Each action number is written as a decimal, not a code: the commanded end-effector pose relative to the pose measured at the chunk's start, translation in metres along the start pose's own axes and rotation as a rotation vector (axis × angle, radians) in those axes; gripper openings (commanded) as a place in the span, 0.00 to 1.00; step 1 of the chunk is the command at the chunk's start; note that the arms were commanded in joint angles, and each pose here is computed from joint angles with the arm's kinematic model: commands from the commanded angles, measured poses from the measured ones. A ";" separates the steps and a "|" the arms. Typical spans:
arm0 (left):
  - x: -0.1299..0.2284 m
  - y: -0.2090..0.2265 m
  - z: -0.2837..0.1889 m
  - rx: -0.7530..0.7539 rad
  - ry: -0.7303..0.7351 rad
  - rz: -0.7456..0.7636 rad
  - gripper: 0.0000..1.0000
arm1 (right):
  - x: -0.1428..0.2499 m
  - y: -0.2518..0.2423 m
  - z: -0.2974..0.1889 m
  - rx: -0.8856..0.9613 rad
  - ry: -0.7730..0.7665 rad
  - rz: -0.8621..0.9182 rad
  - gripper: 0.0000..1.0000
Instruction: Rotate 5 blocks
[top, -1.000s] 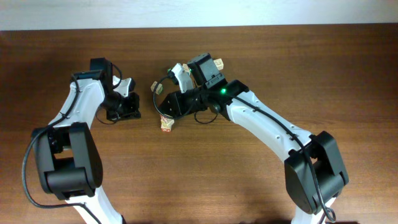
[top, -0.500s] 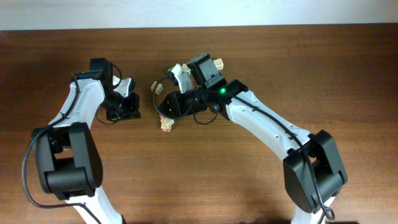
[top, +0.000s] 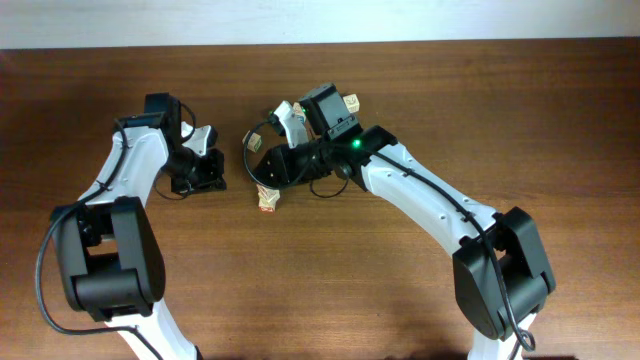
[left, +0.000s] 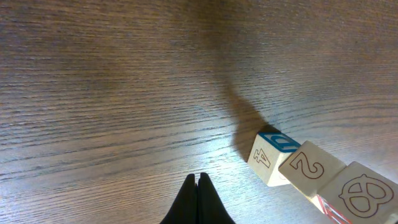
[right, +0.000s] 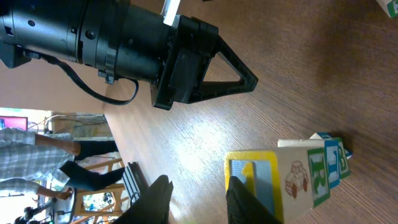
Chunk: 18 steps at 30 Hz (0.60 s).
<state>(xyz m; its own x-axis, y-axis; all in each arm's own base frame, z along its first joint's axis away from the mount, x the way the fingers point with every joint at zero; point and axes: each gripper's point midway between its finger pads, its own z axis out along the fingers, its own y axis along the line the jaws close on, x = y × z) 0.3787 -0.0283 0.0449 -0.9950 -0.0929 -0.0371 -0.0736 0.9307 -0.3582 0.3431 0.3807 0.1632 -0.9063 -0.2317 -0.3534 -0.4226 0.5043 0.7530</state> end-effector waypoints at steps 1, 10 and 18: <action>-0.005 0.002 -0.004 0.000 -0.013 -0.013 0.00 | -0.007 0.004 0.000 -0.011 -0.007 -0.007 0.31; -0.005 0.002 -0.004 0.000 -0.013 -0.013 0.00 | -0.011 0.000 -0.007 -0.021 -0.017 0.005 0.31; -0.005 0.002 -0.004 -0.001 -0.013 -0.013 0.00 | -0.024 0.018 -0.014 -0.062 -0.035 -0.029 0.31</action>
<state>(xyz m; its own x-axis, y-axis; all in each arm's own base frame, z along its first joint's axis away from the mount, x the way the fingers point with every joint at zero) 0.3787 -0.0283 0.0449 -0.9950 -0.0929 -0.0367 -0.0737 0.9307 -0.3582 0.3521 0.3793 0.1772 -0.9041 -0.2156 -0.3688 -0.4271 0.4801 0.7662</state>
